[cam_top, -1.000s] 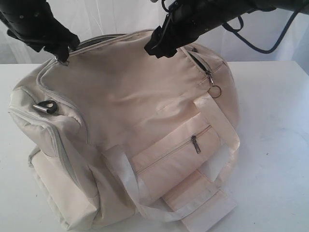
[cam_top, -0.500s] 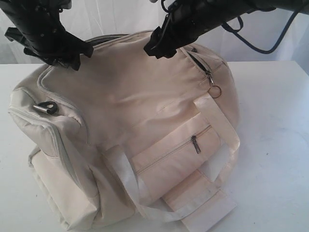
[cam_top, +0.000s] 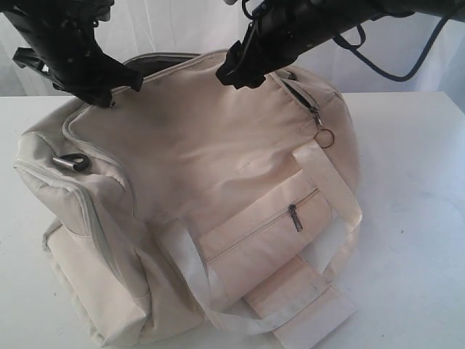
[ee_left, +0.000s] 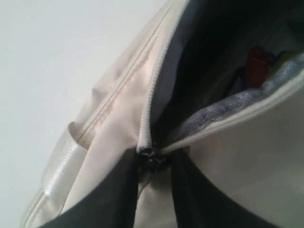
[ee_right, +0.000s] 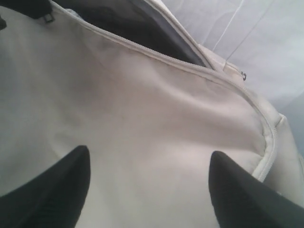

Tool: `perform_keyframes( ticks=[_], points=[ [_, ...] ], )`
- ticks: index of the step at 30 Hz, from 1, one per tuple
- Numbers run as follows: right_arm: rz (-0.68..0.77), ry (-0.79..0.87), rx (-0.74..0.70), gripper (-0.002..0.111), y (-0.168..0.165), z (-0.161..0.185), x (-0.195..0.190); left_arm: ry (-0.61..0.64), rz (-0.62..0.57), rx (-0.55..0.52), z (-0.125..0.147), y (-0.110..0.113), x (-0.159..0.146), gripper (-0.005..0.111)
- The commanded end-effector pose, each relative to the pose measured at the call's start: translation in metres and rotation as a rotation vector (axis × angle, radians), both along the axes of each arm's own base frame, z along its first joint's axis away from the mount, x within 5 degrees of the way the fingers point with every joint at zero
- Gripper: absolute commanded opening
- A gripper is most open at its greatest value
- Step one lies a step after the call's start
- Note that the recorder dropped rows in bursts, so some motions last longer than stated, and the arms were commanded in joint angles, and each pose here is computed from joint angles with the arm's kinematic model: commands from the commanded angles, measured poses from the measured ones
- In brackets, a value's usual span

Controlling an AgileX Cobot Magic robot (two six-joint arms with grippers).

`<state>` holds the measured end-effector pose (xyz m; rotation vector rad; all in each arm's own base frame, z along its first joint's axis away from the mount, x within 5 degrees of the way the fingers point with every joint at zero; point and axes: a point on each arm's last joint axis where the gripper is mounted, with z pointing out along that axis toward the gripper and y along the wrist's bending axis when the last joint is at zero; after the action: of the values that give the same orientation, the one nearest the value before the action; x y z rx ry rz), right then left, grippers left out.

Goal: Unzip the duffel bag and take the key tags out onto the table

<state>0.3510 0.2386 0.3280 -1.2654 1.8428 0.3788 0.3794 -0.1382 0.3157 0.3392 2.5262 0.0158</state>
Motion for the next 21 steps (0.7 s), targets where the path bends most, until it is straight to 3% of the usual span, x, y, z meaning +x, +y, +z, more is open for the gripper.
perform_keyframes(
  ticks=[1,5,16,18,20,21],
  points=[
    [0.010,0.005,-0.002,0.065,0.000,0.001,-0.001,0.004,0.011,0.067,0.002,0.007,-0.002,0.020],
    [0.010,0.005,-0.002,0.065,0.000,0.001,-0.001,-0.019,0.019,0.120,0.017,0.016,-0.010,0.000],
    [0.009,0.021,-0.001,0.065,0.000,0.000,-0.002,-0.057,0.022,0.069,0.044,0.020,-0.028,0.000],
    [0.009,0.021,-0.001,0.065,0.000,0.000,-0.002,-0.047,0.007,0.086,0.043,0.020,-0.028,0.005],
    [0.000,0.030,0.006,0.065,0.000,0.000,-0.002,-0.042,0.004,0.057,0.042,0.018,-0.029,0.027],
    [0.000,0.030,0.006,0.065,0.000,0.000,-0.002,-0.034,0.002,0.008,0.042,0.014,-0.029,0.045]
  ],
)
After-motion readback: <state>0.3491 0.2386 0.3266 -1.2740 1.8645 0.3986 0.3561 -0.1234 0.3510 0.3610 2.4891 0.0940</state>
